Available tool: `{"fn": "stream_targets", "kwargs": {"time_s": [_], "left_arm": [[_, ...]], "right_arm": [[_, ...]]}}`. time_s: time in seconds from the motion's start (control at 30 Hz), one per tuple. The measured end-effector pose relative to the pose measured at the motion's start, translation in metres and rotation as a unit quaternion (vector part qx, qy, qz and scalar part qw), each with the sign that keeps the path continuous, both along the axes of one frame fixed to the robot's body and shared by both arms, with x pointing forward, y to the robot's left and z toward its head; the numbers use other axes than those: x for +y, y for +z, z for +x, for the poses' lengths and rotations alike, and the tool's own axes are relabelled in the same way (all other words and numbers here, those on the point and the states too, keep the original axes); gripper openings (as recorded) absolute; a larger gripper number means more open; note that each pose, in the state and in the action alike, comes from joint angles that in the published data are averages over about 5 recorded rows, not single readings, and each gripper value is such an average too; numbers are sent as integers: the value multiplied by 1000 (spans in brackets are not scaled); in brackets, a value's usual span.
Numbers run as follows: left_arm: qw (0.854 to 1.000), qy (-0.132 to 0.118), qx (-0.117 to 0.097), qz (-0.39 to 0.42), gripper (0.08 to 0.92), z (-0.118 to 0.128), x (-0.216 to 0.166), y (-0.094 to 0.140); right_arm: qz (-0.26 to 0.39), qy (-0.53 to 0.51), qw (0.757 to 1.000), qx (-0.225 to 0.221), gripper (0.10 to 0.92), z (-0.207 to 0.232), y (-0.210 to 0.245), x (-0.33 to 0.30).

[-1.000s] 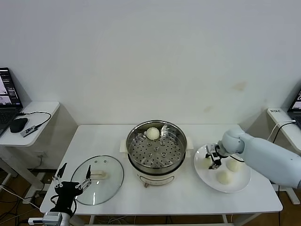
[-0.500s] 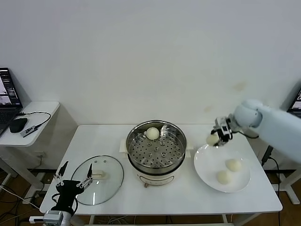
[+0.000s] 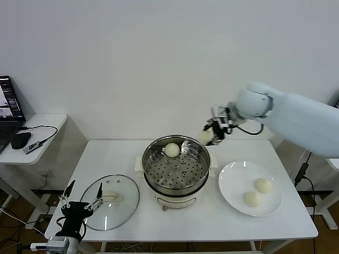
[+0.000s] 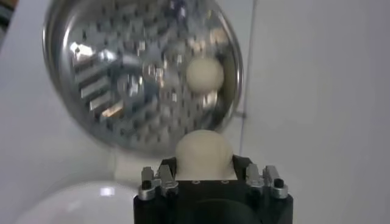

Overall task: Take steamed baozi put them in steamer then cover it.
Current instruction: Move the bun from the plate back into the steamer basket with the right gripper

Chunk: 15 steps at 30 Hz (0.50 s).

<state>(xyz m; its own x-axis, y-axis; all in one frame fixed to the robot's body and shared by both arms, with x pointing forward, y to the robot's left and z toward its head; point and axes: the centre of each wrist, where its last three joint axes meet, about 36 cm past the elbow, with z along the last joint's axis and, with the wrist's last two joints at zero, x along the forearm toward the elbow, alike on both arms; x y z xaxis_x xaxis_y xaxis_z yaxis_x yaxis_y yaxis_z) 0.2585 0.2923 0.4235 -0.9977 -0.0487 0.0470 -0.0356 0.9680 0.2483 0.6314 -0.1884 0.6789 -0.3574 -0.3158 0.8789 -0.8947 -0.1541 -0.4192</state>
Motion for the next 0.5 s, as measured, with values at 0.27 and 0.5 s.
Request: {"fn": "stream_targets", "kwargs": {"time_s": [0.27, 0.5], "left_arm": [[1000, 9, -2, -2, 823, -3, 2, 1], [1000, 12, -2, -5, 823, -5, 1, 2]], "right_arm": [[6, 16, 999, 27, 586, 2, -33, 80], [3, 20, 999, 42, 585, 1, -63, 136]]}}
